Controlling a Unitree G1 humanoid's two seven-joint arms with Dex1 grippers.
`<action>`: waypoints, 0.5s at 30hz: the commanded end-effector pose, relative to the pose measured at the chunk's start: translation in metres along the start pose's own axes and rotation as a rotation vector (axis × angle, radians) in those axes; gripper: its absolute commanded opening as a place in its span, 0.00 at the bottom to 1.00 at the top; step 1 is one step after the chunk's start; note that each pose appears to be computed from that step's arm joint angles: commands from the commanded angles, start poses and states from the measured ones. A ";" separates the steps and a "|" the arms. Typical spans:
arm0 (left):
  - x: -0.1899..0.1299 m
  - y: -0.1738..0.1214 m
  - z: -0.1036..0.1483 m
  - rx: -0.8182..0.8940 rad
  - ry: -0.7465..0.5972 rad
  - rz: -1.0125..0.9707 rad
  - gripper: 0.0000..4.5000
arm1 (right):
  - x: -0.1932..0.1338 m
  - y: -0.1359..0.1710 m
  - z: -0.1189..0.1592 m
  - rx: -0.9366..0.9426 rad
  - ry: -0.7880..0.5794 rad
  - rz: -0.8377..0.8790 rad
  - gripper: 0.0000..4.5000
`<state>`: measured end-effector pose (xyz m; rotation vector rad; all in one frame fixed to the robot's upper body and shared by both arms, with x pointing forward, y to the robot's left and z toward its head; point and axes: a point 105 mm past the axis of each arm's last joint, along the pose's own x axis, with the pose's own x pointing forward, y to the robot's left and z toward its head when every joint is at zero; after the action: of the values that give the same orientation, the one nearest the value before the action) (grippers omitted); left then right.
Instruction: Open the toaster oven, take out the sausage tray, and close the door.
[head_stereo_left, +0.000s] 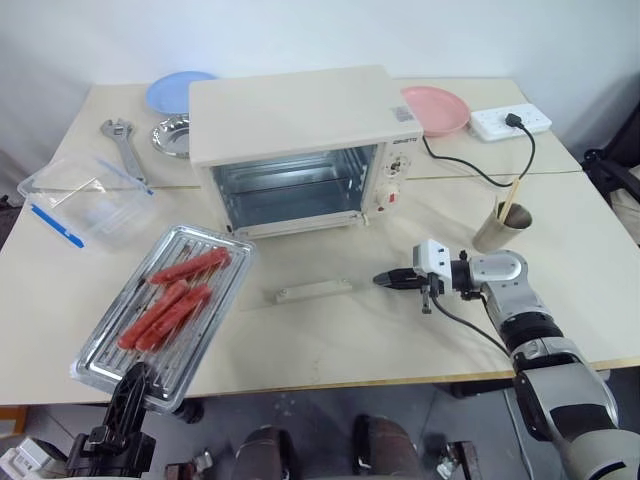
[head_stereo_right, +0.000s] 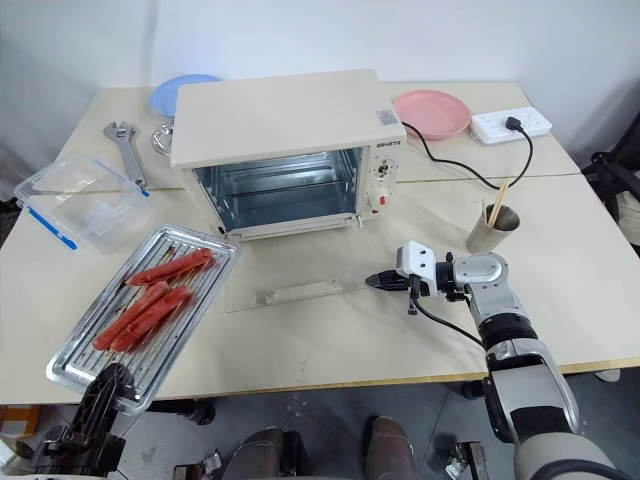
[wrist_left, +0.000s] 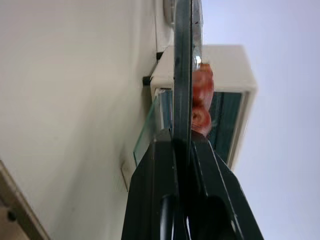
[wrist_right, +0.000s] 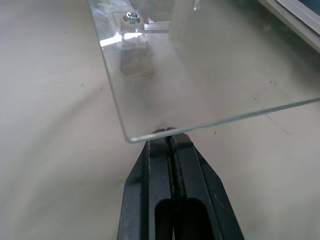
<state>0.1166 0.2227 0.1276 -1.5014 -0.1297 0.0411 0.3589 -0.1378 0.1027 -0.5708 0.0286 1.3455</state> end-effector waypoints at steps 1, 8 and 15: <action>-0.009 -0.009 0.010 0.032 -0.067 -0.038 0.00 | 0.007 0.001 -0.001 0.003 0.008 0.015 0.01; -0.011 -0.007 0.021 0.028 -0.157 -0.048 0.00 | 0.012 -0.008 0.013 0.025 -0.059 0.006 0.01; -0.013 0.012 0.029 -0.024 -0.232 -0.007 0.00 | 0.014 -0.021 0.037 0.070 -0.164 -0.020 0.01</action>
<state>0.1003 0.2511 0.1093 -1.5338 -0.2957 0.2379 0.3654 -0.1159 0.1112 -0.4024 0.0280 1.3688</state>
